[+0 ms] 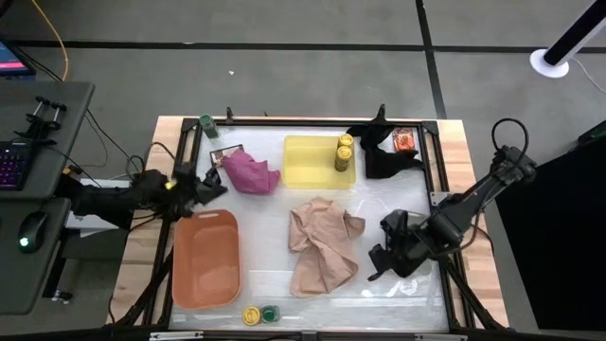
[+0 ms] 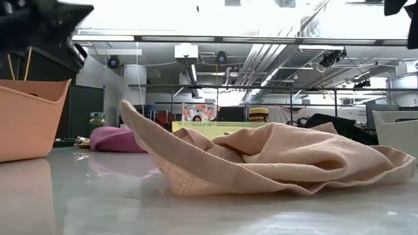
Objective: Sort spices by type
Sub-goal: Put the yellow seasoning bottle into the yellow bin
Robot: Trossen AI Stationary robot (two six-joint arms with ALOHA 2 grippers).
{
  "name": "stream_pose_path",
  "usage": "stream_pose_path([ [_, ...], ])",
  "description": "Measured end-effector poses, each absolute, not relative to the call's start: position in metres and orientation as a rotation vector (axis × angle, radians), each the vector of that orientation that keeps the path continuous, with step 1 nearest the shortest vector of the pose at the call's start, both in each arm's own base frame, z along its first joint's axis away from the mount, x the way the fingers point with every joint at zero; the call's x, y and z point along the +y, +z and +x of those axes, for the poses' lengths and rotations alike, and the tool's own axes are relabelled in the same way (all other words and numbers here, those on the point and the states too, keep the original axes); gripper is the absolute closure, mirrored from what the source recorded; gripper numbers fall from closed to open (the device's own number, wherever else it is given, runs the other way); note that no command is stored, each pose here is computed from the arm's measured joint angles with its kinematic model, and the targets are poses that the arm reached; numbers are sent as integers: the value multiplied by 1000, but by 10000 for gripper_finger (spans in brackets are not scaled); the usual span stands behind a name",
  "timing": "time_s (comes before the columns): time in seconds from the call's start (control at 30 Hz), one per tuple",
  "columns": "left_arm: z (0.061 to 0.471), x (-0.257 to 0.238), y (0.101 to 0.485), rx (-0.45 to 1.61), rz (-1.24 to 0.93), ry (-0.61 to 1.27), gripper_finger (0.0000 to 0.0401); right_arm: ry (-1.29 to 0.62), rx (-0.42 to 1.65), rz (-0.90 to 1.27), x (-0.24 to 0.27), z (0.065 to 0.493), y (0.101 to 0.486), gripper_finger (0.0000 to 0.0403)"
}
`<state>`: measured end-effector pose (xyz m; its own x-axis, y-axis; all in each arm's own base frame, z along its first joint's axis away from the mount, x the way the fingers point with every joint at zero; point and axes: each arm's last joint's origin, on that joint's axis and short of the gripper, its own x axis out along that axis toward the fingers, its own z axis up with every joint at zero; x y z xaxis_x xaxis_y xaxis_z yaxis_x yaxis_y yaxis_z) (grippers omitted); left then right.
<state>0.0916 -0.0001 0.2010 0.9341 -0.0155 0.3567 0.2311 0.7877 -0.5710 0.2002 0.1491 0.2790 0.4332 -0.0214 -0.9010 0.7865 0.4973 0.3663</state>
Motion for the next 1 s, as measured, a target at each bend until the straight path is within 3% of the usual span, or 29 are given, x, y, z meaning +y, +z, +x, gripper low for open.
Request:
stream_pose_path([
  [0.17,77,11,229,-782,-820,90,401,-606,949,877,149,200,280,105],
  [0.27,81,11,251,-806,-819,82,401,-597,927,825,148,200,280,105],
  [0.47,150,1,318,-439,-713,-12,401,-605,946,708,139,202,278,105],
  [0.63,219,-12,359,-45,-590,-273,401,-591,954,667,134,202,281,105],
  [0.73,249,-15,374,99,-693,-345,400,-588,961,652,134,201,281,105],
  [0.83,269,-29,390,229,-797,-554,390,-567,969,620,135,199,281,105],
  [1.0,268,-98,407,400,-970,-788,357,-565,965,596,136,198,281,105],
])
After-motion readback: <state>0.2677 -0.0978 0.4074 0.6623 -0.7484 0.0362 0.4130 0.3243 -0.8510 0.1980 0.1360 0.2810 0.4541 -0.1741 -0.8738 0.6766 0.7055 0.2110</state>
